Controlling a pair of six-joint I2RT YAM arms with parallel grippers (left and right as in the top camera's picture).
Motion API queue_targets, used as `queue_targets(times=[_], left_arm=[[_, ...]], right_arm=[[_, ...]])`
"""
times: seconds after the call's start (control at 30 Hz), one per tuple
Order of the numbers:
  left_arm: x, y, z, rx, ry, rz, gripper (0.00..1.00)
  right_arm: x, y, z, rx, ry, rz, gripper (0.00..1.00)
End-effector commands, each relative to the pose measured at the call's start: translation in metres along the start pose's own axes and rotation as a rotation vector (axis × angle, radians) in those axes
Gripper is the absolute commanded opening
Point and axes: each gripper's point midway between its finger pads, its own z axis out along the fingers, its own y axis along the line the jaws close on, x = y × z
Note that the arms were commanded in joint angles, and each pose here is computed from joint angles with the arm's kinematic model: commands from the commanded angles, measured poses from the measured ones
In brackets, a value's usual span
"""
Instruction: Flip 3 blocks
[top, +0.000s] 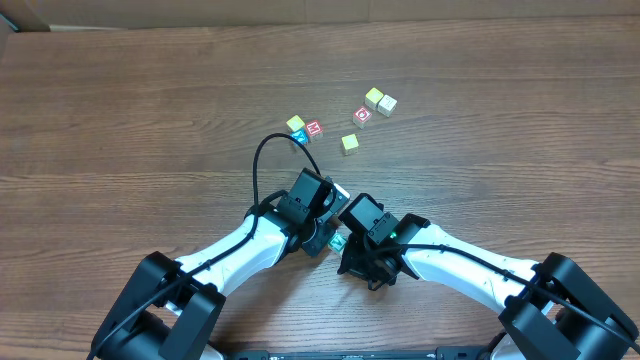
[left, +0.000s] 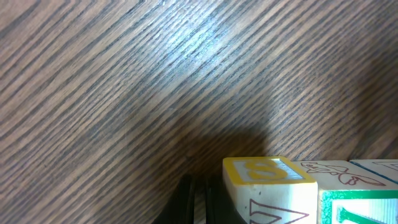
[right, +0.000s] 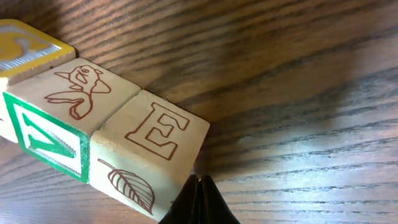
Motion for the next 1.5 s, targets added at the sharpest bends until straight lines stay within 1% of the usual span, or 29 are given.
queue_targets(times=[0.0, 0.6, 0.77, 0.93, 1.47], left_arm=[[-0.0036, -0.0604, -0.0033, 0.28, -0.021, 0.098, 0.04], [-0.0043, -0.0604, -0.0033, 0.279, -0.032, 0.157, 0.04], [-0.0048, -0.0613, -0.0036, 0.285, -0.035, 0.156, 0.05], [-0.0045, -0.0684, -0.0058, 0.328, -0.038, 0.152, 0.05], [-0.0029, -0.0689, -0.006, 0.331, -0.031, 0.15, 0.04]], right_arm=[[-0.0102, 0.0435, -0.014, -0.141, -0.051, -0.041, 0.04], [-0.0114, 0.0467, -0.0144, -0.155, -0.053, -0.008, 0.04], [-0.0114, 0.0466, -0.0144, -0.155, -0.052, 0.009, 0.04], [-0.0134, 0.0459, -0.0145, -0.151, -0.062, 0.032, 0.04], [-0.0157, 0.046, -0.0143, -0.154, -0.071, 0.074, 0.04]])
